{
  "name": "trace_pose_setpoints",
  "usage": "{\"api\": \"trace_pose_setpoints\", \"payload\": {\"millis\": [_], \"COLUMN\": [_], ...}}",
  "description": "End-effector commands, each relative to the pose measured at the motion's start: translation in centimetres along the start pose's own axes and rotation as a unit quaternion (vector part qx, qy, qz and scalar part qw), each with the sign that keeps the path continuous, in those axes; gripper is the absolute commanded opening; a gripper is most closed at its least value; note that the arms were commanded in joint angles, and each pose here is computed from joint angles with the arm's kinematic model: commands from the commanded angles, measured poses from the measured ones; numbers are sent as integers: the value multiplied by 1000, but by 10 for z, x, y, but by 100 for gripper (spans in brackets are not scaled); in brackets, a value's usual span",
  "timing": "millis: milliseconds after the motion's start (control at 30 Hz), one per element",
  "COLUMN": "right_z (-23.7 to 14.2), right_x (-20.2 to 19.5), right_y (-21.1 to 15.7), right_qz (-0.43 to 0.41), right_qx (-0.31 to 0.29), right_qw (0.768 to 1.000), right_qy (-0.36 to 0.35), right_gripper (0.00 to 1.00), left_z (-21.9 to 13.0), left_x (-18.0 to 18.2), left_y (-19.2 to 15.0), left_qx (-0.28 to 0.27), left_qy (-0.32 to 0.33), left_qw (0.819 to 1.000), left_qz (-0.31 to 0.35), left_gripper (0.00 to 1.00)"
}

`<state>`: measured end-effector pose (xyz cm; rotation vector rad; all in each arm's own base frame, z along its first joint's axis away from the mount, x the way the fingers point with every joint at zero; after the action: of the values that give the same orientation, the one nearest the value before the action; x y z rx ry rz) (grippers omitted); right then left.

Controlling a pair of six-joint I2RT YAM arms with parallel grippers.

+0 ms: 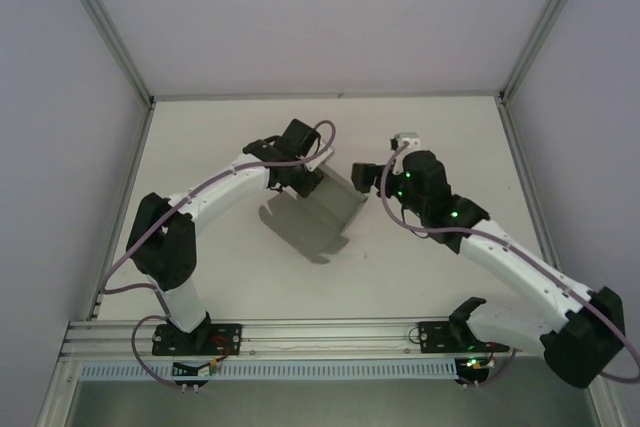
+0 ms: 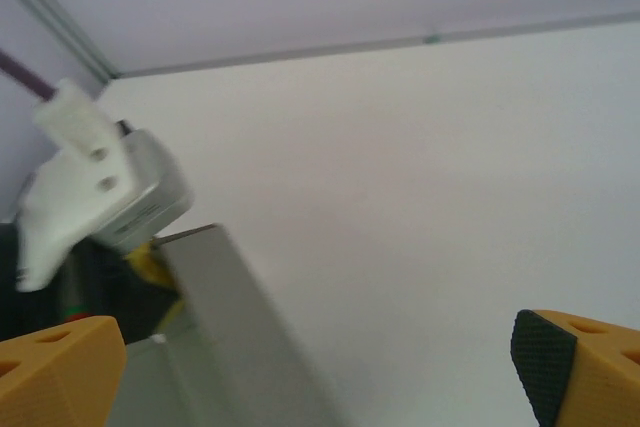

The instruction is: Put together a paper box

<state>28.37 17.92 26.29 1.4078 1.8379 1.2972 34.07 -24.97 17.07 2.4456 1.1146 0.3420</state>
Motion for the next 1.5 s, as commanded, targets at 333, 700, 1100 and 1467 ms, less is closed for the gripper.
{"api": "trace_pose_setpoints", "payload": {"millis": [333, 700, 1100, 1467], "right_z": [-34, -34, -36, -53], "right_x": [-67, -79, -86, -85], "right_y": [-71, -74, -78, -69], "right_qz": [38, 57, 60, 40], "right_qx": [137, 139, 150, 124], "right_qw": [980, 979, 977, 984], "right_qy": [-138, -139, -137, -121], "right_gripper": [100, 100, 100, 100], "left_z": [27, 97, 63, -3], "left_x": [-42, -54, -62, -71], "left_y": [-43, -29, -19, 14], "left_qx": [188, 180, 146, 10], "left_qy": [32, 145, 111, 73], "left_qw": [946, 924, 936, 962], "left_qz": [261, 306, 301, 264], "left_gripper": [0, 0, 62, 100]}}
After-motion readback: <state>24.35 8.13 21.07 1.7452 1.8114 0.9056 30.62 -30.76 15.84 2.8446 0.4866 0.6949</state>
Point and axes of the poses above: each hand's point on the last joint's axis, 136 mm out from that joint toward the fingers, its own z axis out along the fingers, its own x axis along the line the jaws close on, y = z × x, the point moved 3 cm from there along -z, back along the fingers, and after that the axes turned 8 degrees about -z, right-handed, at the moved point
